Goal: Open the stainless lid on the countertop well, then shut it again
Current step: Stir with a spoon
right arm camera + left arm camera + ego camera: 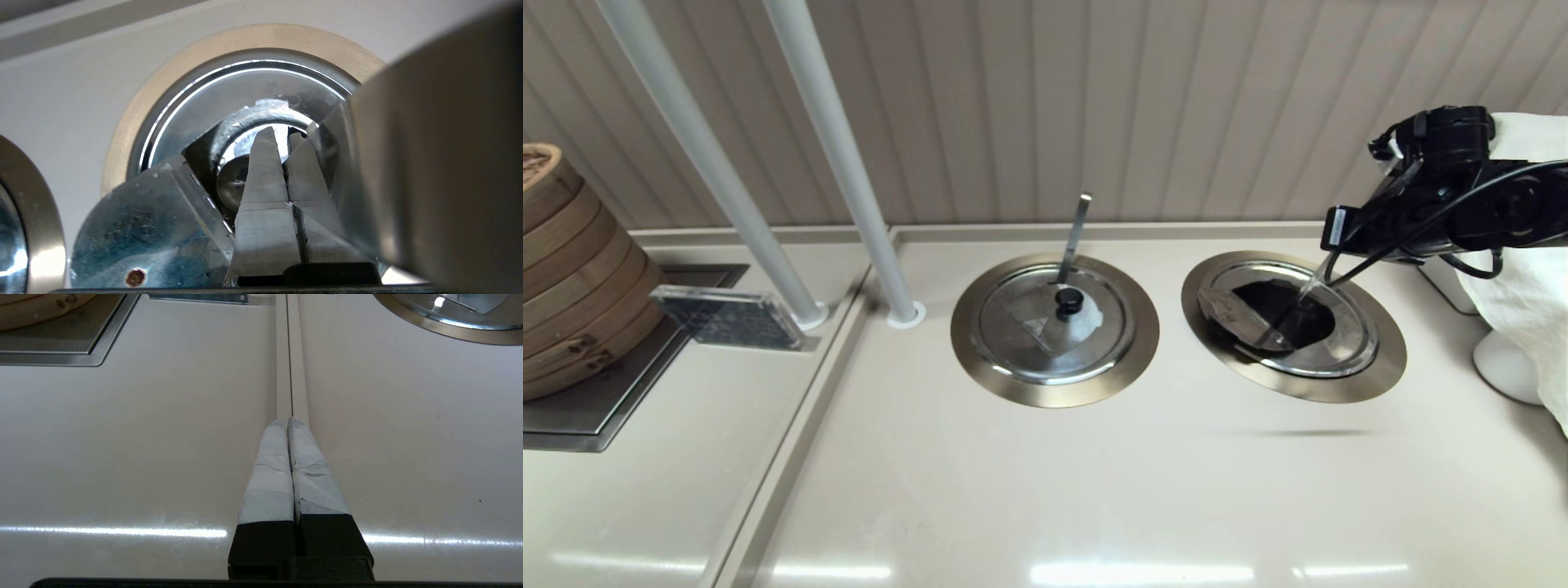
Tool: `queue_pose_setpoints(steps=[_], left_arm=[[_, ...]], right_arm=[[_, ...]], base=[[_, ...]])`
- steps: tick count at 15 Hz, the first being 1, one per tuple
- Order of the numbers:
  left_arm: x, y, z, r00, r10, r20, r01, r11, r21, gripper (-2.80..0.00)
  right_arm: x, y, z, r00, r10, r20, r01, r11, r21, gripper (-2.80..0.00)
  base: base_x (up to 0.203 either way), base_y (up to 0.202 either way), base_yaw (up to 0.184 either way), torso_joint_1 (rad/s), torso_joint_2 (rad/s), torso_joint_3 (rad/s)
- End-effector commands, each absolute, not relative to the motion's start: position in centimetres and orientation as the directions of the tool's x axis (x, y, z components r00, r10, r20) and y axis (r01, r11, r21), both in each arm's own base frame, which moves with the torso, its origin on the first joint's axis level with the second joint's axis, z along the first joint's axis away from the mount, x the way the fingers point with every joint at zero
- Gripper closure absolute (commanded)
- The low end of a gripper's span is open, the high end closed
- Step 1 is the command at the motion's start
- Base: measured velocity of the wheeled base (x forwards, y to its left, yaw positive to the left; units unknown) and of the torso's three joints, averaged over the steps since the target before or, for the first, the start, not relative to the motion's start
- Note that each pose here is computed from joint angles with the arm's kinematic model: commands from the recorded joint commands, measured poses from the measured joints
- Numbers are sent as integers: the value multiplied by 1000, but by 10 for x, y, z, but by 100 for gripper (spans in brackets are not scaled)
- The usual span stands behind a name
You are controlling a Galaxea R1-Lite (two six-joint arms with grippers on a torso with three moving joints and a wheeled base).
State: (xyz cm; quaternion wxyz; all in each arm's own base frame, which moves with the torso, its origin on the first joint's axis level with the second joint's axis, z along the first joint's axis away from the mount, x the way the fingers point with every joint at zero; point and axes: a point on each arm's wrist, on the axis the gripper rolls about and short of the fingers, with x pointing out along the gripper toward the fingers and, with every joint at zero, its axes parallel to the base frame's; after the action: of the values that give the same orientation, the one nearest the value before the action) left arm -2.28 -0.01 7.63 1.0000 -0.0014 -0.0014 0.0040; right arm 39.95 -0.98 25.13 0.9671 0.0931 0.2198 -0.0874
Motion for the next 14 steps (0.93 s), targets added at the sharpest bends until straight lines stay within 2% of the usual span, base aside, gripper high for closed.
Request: queue_pose_setpoints(steps=[1, 5, 9, 14], left_arm=[[-23, 0, 76, 1000, 9, 3, -9, 1000, -3, 0], [-23, 0, 76, 1000, 9, 3, -9, 1000, -3, 0], [-23, 0, 76, 1000, 9, 3, -9, 1000, -3, 0], [-23, 0, 76, 1000, 9, 3, -9, 1000, -3, 0]], right_arm=[[405, -5, 250, 895, -107, -434, 204, 961, 185, 0], [399, -1, 258, 909, -38, -415, 150, 959, 241, 0], [384, -23, 252, 855, -91, -511, 144, 988, 63, 0], [403, -35, 227, 808, -220, -547, 229, 972, -52, 0]], base=[[0, 0, 0, 0, 0, 0], [0, 0, 0, 0, 0, 0], [0, 0, 0, 0, 0, 0], [0, 0, 0, 0, 0, 0]])
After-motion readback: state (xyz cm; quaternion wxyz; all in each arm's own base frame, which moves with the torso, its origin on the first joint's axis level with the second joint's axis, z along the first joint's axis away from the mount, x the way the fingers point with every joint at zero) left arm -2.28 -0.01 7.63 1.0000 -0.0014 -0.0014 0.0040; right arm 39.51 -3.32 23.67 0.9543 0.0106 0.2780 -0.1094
